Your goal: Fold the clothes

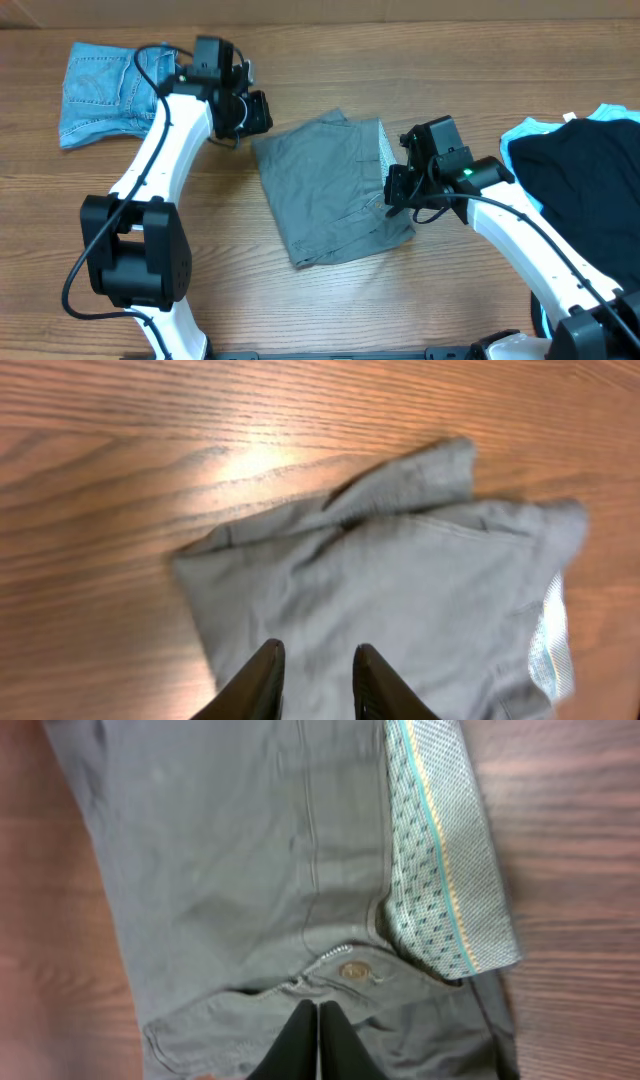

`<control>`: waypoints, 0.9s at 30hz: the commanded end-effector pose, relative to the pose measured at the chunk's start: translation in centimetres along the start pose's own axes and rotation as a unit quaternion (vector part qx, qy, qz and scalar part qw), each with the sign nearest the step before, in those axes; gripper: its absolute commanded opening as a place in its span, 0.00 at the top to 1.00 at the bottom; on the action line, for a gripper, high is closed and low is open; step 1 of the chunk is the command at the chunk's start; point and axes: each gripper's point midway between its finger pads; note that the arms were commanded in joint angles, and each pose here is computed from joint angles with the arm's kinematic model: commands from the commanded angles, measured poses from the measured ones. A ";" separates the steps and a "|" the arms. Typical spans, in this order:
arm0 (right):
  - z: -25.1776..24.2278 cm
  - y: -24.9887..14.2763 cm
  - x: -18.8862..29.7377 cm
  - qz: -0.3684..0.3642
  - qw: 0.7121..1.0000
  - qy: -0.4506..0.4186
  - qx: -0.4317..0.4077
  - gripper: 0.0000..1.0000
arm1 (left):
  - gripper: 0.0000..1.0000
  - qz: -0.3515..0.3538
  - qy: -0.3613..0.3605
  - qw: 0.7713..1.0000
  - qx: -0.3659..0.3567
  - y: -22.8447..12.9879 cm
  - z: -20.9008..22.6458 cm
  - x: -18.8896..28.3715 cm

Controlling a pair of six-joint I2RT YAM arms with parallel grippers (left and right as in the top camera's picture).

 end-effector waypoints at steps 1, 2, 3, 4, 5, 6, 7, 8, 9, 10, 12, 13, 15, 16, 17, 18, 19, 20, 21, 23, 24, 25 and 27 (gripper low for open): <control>-1.4 1.2 0.2 -0.024 0.999 -0.026 -0.008 0.86 | 0.73 -0.011 0.035 0.998 -0.058 0.8 -0.3 3.1; -1.7 1.6 0.2 -0.030 0.999 -0.027 -0.012 0.84 | 0.73 -0.005 0.050 0.997 -0.058 0.5 0.0 3.8; -2.0 1.9 0.2 -0.036 0.999 -0.028 -0.015 0.83 | 0.73 0.001 0.060 0.996 -0.058 0.2 0.3 4.2; -2.3 2.3 0.3 -0.043 0.999 -0.029 -0.018 0.79 | 0.73 0.008 0.073 0.996 -0.055 -0.1 0.7 4.6; -2.7 2.6 0.3 -0.048 0.998 -0.031 -0.020 0.78 | 0.73 0.019 0.086 0.995 -0.052 -0.7 1.1 4.9; -3.3 3.0 0.4 -0.055 0.998 -0.033 -0.025 0.77 | 0.73 0.033 0.101 0.993 -0.048 -1.5 1.7 5.0; -3.7 3.3 0.4 -0.060 0.997 -0.035 -0.029 0.76 | 0.72 0.044 0.108 0.992 -0.046 -2.1 2.1 5.0; -4.2 3.6 0.4 -0.063 0.997 -0.038 -0.034 0.76 | 0.70 0.057 0.114 0.991 -0.041 -2.8 2.5 4.7; -4.6 3.7 0.2 -0.064 0.996 -0.040 -0.038 0.76 | 0.68 0.064 0.118 0.990 -0.038 -3.2 2.7 4.4; -4.9 3.8 -0.1 -0.063 0.996 -0.039 -0.041 0.75 | 0.67 0.073 0.120 0.989 -0.036 -3.6 3.0 4.0; -5.3 3.6 -1.0 -0.054 0.997 -0.039 -0.046 0.75 | 0.65 0.089 0.128 0.987 -0.028 -4.7 3.7 3.1; -5.5 3.4 -1.5 -0.046 0.997 -0.038 -0.048 0.75 | 0.65 0.100 0.133 0.986 -0.023 -5.5 4.1 2.5; -5.7 2.9 -2.8 -0.028 0.998 -0.034 -0.053 0.75 | 0.65 0.119 0.139 0.983 -0.009 -7.0 4.8 1.2; -5.8 2.5 -3.6 -0.017 0.998 -0.032 -0.056 0.75 | 0.67 0.133 0.137 0.982 -0.003 -8.0 5.0 0.3; -6.0 2.2 -4.3 -0.007 0.998 -0.030 -0.058 0.75 | 0.71 0.146 0.132 0.981 -0.003 -9.0 5.2 -0.5; -6.2 1.8 -5.0 0.004 0.998 -0.029 -0.062 0.76 | 0.73 0.156 0.125 0.980 -0.005 -10.0 5.3 -1.4; -6.4 1.4 -5.7 0.014 0.997 -0.029 -0.065 0.76 | 0.76 0.162 0.119 0.980 -0.004 -10.7 5.4 -2.4; -6.8 0.7 -6.7 0.031 0.997 -0.032 -0.070 0.80 | 0.83 0.162 0.109 0.981 -0.004 -11.6 5.5 -3.9; -7.1 0.2 -7.3 0.043 0.996 -0.034 -0.074 0.82 | 0.85 0.160 0.103 0.982 -0.009 -12.1 5.5 -4.8; -7.5 -0.9 -8.2 0.066 0.994 -0.038 -0.081 0.86 | 0.90 0.152 0.099 0.983 -0.021 -12.8 5.9 -6.4; -7.6 -1.6 -8.4 0.080 0.992 -0.040 -0.088 0.87 | 0.91 0.145 0.098 0.984 -0.020 -12.9 6.1 -7.0; -7.7 -2.2 -8.4 0.092 0.990 -0.042 -0.093 0.89 | 0.92 0.138 0.094 0.986 -0.018 -13.0 6.1 -7.6; -7.8 -3.8 -8.0 0.124 0.984 -0.051 -0.117 0.91 | 0.94 0.116 0.085 0.989 -0.018 -12.5 6.3 -8.6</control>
Point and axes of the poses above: each gripper's point midway between its finger pads, its own x axis back along the fingers, its own z axis along the line the jaws close on, y = z × x, and after that the axes turned 14 degrees about x, right-handed
